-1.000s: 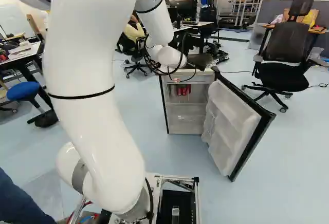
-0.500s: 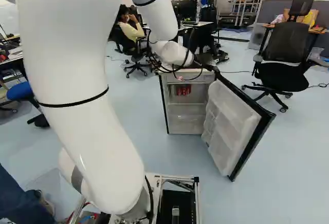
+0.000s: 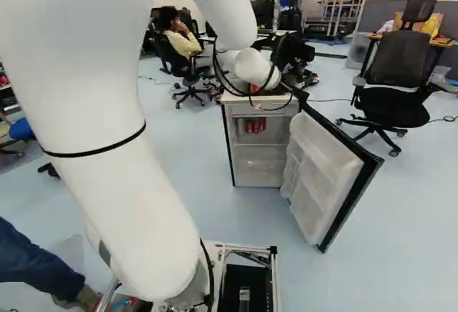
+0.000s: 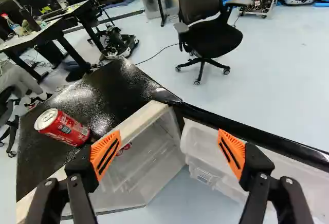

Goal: Grab a drink from the fridge

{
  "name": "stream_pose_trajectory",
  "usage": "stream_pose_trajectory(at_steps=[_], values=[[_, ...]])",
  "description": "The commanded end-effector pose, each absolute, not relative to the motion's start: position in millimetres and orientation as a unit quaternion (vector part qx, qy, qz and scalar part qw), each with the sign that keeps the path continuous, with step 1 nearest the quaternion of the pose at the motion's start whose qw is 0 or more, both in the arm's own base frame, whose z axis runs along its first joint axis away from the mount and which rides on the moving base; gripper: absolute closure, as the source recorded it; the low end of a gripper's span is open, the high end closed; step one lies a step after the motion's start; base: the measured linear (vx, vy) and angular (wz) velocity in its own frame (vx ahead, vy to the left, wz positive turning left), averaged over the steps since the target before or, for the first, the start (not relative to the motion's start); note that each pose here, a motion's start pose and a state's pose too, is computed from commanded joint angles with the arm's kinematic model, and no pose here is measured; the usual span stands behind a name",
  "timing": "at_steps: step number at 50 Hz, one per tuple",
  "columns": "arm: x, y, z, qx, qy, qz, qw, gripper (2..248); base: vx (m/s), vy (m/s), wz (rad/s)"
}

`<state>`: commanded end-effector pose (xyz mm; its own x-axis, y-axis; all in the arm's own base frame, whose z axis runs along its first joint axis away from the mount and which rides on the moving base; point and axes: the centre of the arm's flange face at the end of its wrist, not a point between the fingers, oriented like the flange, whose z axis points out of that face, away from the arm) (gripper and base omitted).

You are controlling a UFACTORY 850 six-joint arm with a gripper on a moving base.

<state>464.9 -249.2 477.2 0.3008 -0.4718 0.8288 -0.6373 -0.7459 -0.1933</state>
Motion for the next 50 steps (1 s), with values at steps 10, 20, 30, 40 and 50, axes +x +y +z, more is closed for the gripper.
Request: stream_pose_trajectory(at_steps=[10, 20, 30, 40, 50], values=[[455.2, -262.1, 484.6, 0.801, -0.365, 0.467, 0.084, 3, 0.000, 0.000, 0.000], [444.4, -274.6, 492.2, 0.801, -0.382, 0.453, 0.081, 3, 0.000, 0.000, 0.000], [432.9, -287.0, 500.3, 0.801, -0.396, 0.442, 0.081, 3, 0.000, 0.000, 0.000], [421.2, -299.2, 508.6, 0.800, -0.410, 0.432, 0.080, 3, 0.000, 0.000, 0.000], [411.6, -312.8, 506.3, 0.802, -0.425, 0.411, 0.077, 3, 0.000, 0.000, 0.000]])
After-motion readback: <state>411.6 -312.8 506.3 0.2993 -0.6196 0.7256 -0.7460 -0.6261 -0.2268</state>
